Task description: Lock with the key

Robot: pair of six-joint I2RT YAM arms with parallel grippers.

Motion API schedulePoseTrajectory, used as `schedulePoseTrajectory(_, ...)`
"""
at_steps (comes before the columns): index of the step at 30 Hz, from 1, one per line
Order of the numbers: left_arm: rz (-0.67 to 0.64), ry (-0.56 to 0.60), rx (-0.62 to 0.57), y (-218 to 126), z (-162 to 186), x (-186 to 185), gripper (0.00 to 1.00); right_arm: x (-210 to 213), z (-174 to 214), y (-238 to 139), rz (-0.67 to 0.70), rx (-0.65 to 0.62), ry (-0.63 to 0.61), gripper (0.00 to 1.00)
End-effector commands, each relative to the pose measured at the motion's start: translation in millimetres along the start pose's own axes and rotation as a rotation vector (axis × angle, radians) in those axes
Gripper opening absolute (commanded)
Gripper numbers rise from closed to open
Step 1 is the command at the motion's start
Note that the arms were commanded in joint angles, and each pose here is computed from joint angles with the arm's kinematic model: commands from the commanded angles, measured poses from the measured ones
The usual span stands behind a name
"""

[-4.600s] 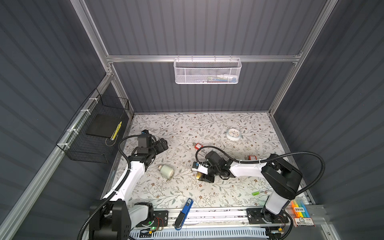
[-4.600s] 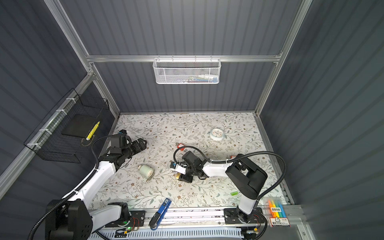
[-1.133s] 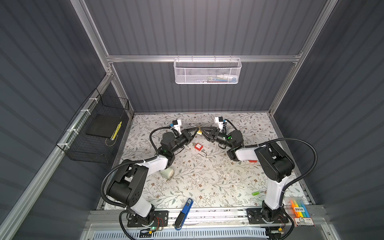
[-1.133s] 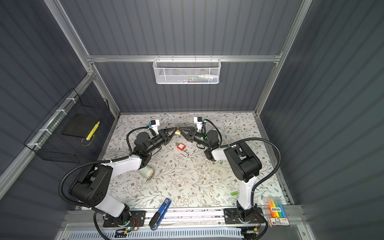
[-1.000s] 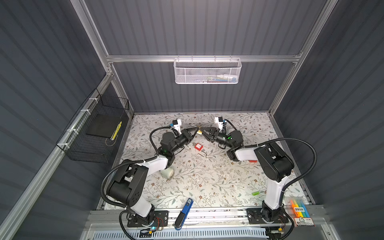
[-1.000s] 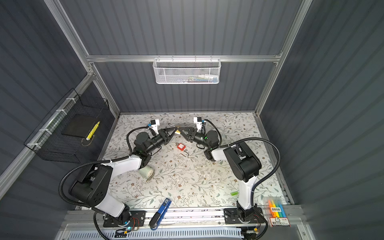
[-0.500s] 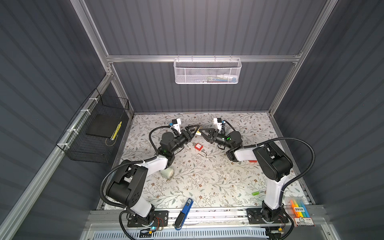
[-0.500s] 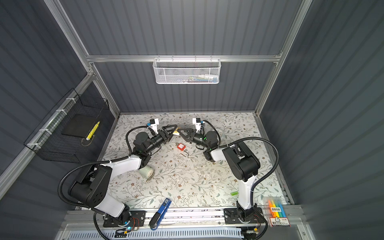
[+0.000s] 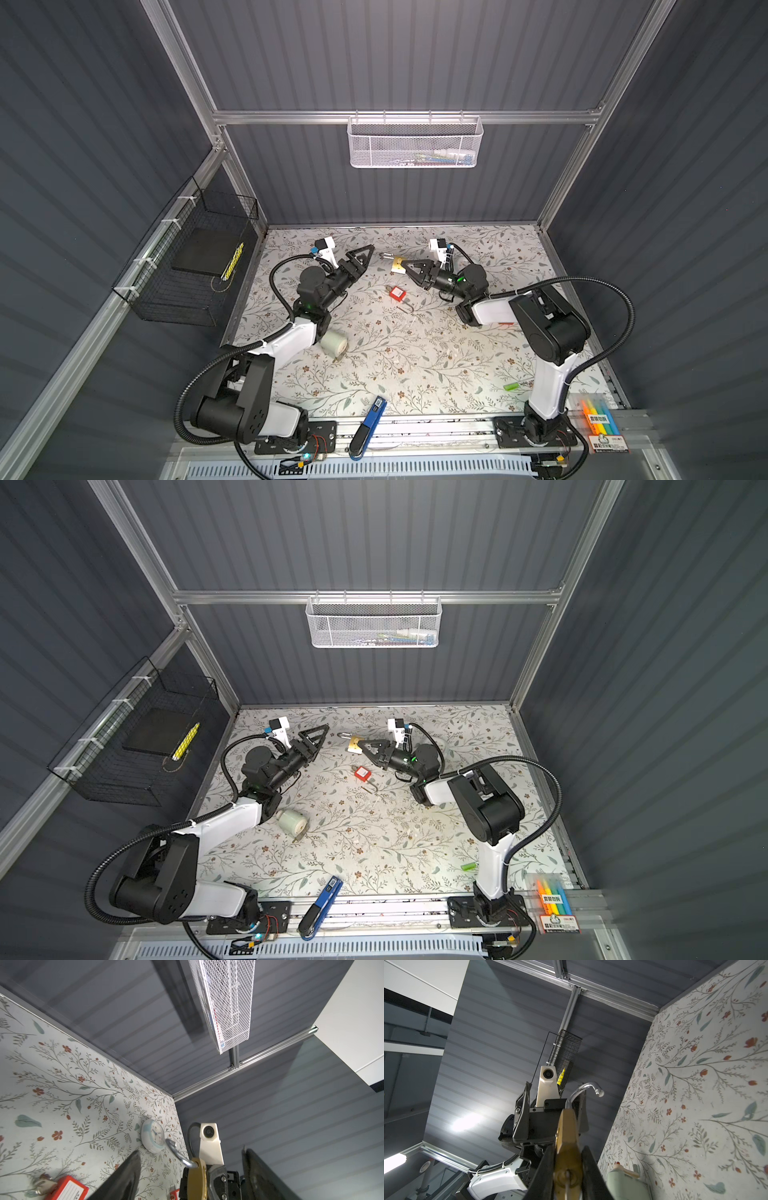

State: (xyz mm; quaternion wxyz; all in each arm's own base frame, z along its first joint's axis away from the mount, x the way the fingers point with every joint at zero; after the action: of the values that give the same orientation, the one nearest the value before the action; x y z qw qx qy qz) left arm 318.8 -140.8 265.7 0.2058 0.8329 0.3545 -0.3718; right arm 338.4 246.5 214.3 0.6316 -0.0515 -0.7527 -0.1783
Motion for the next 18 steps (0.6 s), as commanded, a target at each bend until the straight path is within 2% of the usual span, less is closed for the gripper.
schedulePoseTrajectory(1,0.040,0.020,0.022,4.2,-4.2,-9.1,0.78,13.6,5.8,0.6,-0.052,0.034,-0.059,0.03)
schedulePoseTrajectory(6,0.076,0.013,0.070,13.7,-3.3,-8.9,0.78,7.7,14.3,8.1,-0.047,0.082,-0.044,0.03)
schedulePoseTrajectory(14,0.149,-0.074,0.078,21.5,8.6,2.6,0.71,3.5,14.1,16.9,-0.051,0.088,-0.034,0.03)
schedulePoseTrajectory(18,0.157,-0.074,0.094,22.8,10.7,2.0,0.69,5.5,12.6,18.9,-0.058,0.090,-0.040,0.03)
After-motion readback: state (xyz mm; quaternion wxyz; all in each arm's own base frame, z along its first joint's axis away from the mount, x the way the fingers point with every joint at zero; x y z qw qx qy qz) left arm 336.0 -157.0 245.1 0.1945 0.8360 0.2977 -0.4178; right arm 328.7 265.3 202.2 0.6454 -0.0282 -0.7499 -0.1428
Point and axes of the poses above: each gripper's point midway between its finger pads, its own y axis out along the fingers, its own x axis along the line the jaws close on, z = x × y, the point moved 9 cm from there along -y, back along the fingers, and after that the axes turned 12 degrees about y, right-handed, at the moved point
